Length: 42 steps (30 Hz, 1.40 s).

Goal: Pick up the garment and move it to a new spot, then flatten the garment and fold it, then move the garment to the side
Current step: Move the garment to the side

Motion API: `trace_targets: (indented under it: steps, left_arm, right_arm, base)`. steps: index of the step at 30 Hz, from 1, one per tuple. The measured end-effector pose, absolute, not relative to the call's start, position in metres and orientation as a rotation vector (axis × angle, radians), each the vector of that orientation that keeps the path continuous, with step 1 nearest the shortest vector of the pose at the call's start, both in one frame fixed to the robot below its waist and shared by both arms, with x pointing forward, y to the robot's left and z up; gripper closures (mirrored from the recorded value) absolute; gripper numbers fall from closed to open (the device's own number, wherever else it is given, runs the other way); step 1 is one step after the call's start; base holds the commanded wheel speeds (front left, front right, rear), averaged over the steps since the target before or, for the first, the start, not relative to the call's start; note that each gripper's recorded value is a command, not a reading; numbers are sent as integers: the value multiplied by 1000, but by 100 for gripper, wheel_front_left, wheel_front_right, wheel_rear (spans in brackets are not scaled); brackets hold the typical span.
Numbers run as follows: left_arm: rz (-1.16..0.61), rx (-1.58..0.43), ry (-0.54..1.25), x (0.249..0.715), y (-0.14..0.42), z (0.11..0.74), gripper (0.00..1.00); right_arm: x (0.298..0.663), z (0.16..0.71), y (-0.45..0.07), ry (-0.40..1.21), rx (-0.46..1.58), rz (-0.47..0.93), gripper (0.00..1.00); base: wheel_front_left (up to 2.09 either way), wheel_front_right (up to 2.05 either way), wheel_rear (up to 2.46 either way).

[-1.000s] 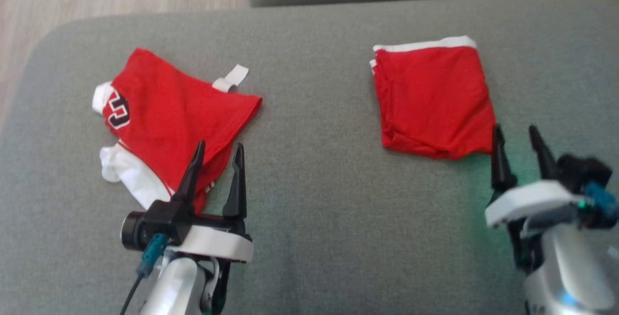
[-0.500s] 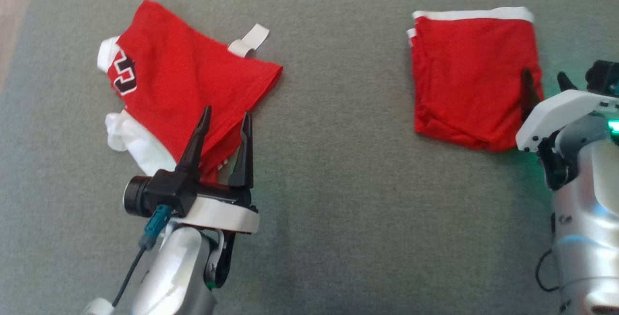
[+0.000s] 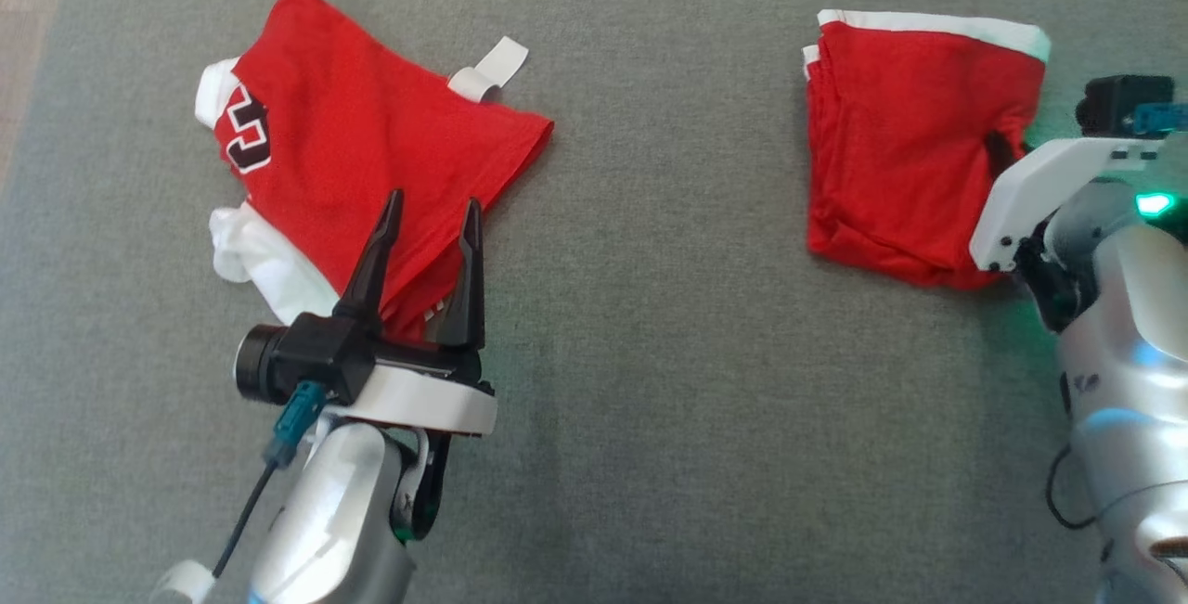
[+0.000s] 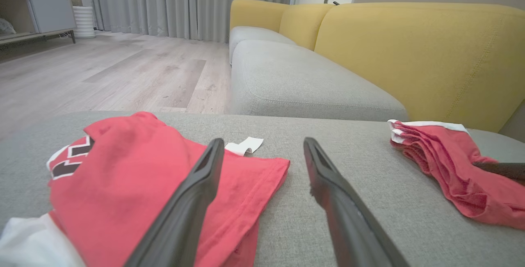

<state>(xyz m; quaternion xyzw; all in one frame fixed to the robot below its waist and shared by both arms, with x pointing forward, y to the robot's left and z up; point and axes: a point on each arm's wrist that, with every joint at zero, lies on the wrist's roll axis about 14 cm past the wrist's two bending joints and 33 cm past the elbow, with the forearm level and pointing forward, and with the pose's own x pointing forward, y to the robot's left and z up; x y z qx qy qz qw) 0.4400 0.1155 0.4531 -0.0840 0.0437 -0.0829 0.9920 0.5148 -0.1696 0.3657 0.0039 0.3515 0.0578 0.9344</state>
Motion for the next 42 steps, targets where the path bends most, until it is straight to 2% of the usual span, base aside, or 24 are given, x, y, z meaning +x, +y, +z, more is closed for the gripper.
trace_targets:
  steps: [4, 11, 19, 32, 33, 34, 42]
  left_arm:
    - [-176, -170, 74, 441, 112, 458, 0]
    - [-193, -173, 49, 441, 106, 468, 0]
    - [-176, -176, 69, 444, 111, 459, 0]
    - [-155, -161, 99, 445, 121, 445, 0]
    - [-155, -161, 100, 445, 121, 445, 0]
    - [-156, -161, 99, 445, 121, 445, 0]
    - [-175, -162, 58, 443, 115, 463, 0]
  right_arm:
    - [512, 372, -181, 702, -45, 123, 100]
    - [510, 403, -277, 654, -283, 2, 100]
    - [504, 423, -373, 694, -544, -140, 100]
    - [518, 431, -389, 673, -612, -213, 100]
    - [519, 432, -388, 665, -605, -219, 54]
    - [520, 434, -387, 656, -602, -224, 0]
    - [524, 463, -362, 499, -526, -221, 0]
  base:
    - [0, 0, 0]
    - [0, 0, 0]
    - [0, 0, 0]
    - [0, 0, 0]
    - [0, 0, 0]
    - [0, 0, 0]
    - [0, 0, 0]
